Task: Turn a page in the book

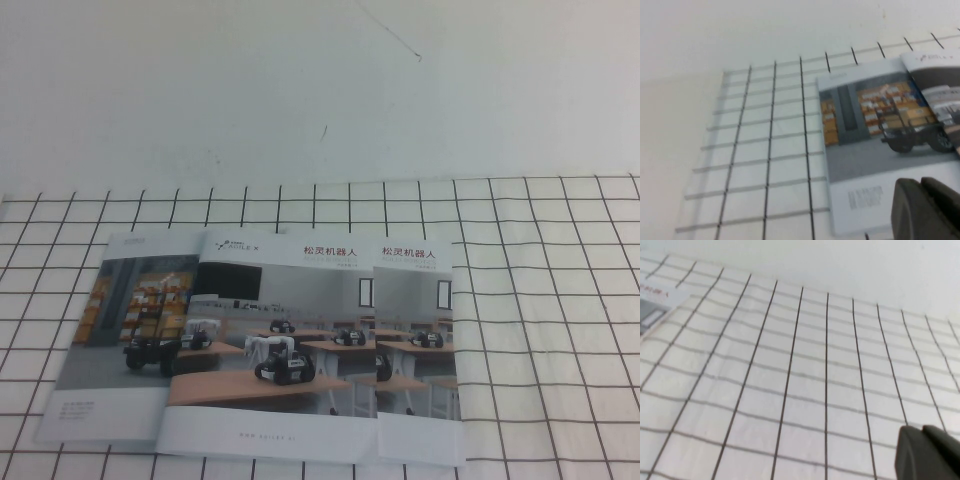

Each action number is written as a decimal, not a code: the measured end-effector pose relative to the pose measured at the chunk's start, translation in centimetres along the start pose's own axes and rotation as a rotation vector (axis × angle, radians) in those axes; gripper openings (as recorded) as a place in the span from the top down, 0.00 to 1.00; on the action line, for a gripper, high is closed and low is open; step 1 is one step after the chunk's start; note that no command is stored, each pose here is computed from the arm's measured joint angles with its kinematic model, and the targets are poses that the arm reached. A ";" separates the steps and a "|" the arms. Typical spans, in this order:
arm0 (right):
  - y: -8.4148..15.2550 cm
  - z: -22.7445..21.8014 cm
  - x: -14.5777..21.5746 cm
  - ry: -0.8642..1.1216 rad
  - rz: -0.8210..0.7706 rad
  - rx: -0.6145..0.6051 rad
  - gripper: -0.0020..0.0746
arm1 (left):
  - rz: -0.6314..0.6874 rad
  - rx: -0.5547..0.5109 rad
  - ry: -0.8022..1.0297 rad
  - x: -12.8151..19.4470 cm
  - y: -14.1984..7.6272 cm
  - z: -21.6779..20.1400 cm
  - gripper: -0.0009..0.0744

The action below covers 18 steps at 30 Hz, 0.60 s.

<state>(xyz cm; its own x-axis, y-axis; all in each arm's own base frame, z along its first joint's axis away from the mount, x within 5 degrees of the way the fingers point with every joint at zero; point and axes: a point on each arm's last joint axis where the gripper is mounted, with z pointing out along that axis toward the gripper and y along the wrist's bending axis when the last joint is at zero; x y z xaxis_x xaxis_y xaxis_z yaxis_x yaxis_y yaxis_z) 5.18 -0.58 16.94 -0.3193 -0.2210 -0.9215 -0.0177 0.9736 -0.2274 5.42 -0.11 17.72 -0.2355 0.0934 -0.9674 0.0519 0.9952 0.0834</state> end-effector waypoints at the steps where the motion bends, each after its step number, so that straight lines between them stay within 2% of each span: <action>1: 0.0 0.0 -0.2 -0.024 0.000 0.001 0.98 | 0.021 -0.006 -0.029 -0.2 0.0 0.0 0.99; 6: -0.1 -0.2 -1.8 -0.196 -0.002 0.009 0.98 | 0.020 -0.012 -0.295 -2.5 0.1 -0.3 0.99; 12: -0.1 -0.5 -3.0 -0.334 -0.006 0.015 0.98 | -0.197 0.042 -0.586 -4.9 0.1 -1.5 0.99; 15: -0.1 -0.6 -3.3 -0.368 -0.008 0.017 0.98 | -0.324 0.091 -0.660 -5.5 0.2 -1.9 0.99; 18: -0.2 -0.8 -3.7 -0.420 -0.004 0.018 0.98 | -0.388 0.127 -0.735 -6.0 0.2 -2.3 0.99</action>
<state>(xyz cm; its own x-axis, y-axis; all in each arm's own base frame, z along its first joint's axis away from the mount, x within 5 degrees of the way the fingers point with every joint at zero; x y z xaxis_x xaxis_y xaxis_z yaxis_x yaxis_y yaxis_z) 5.62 0.14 20.64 0.0952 -0.2324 -0.9679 -0.0003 0.9724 -0.2335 4.58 -0.42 24.13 0.4305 -0.3419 -0.8354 0.2170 0.9376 -0.2718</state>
